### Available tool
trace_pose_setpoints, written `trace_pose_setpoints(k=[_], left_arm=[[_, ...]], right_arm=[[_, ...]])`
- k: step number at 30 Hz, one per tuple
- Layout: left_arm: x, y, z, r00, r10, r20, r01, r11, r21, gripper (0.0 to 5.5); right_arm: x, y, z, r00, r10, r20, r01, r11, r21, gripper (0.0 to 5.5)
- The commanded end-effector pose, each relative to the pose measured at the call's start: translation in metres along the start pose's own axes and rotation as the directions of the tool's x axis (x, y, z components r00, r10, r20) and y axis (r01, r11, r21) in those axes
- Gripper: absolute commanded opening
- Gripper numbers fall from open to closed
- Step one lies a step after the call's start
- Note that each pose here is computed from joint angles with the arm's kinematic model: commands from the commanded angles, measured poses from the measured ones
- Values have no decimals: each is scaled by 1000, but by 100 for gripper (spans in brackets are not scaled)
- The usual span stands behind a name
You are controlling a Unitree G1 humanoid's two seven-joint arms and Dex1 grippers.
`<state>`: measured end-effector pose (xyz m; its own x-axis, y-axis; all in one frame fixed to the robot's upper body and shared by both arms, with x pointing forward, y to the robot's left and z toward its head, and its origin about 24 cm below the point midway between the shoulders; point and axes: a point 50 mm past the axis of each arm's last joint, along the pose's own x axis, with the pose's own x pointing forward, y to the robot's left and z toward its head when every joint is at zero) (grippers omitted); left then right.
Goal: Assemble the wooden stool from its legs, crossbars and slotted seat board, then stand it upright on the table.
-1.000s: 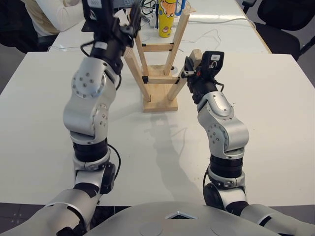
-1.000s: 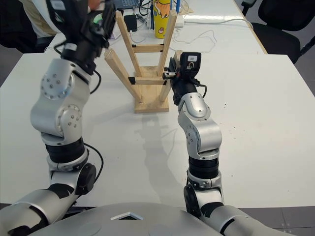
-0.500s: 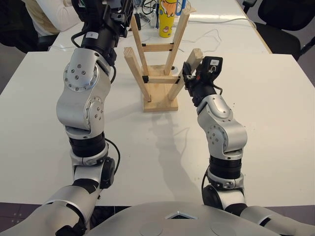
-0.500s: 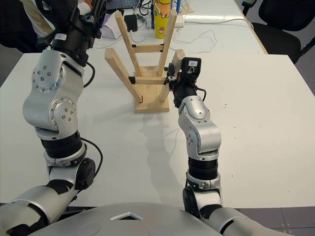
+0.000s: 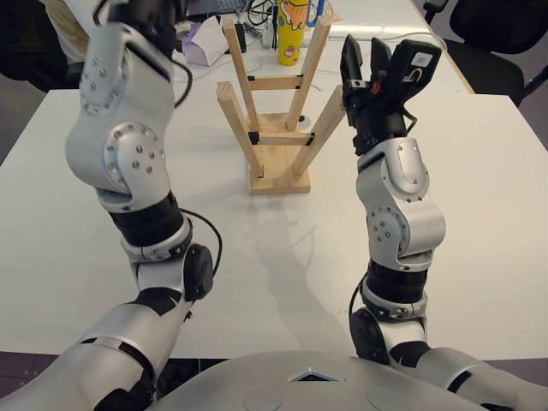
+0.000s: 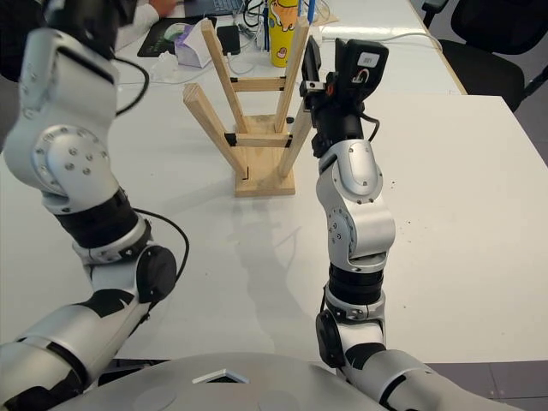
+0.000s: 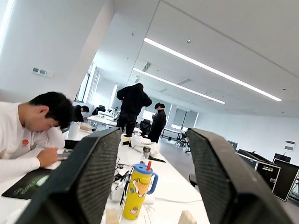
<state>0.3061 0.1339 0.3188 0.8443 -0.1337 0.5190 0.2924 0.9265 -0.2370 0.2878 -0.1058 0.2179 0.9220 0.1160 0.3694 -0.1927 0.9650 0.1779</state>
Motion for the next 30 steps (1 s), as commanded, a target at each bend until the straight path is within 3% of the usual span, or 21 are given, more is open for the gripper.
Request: trace_pose_setpoints(k=[1, 4, 6, 9, 11, 13, 15, 24, 30], left_arm=[[9, -7, 14, 998, -51, 30, 50, 997, 53, 192], [11, -14, 20, 996, -86, 34, 83, 992, 95, 146], [9, -14, 8, 993, -99, -57, 107, 981, 160, 114], [-6, 0, -59, 926, -48, -374, 122, 976, 179, 72], [-32, 16, -116, 812, -1, -584, 122, 978, 168, 44], [-60, 31, -153, 714, 19, -699, 123, 981, 152, 22], [-73, 36, -166, 678, 13, -735, 134, 981, 141, 1], [-39, 18, -117, 838, -80, -540, 146, 986, 81, 1], [-1, 12, -36, 959, -80, -271, 116, 986, 119, 1]], right_arm=[[5, -1, 16, 997, -3, 73, 4, 1000, -18, 201], [7, -4, 19, 996, -7, 87, 10, 1000, -28, 201], [7, -5, 20, 996, -11, 88, 14, 999, -32, 201], [6, -5, 19, 996, -13, 85, 16, 999, -35, 201], [5, -5, 18, 997, -19, 81, 21, 999, -30, 201], [6, -4, 18, 997, -17, 78, 19, 1000, -24, 201], [6, -4, 17, 997, -15, 73, 16, 1000, -19, 201], [2, -5, 5, 1000, -25, 14, 25, 999, -21, 201], [2, -5, 2, 1000, -25, 2, 25, 999, -22, 201]])
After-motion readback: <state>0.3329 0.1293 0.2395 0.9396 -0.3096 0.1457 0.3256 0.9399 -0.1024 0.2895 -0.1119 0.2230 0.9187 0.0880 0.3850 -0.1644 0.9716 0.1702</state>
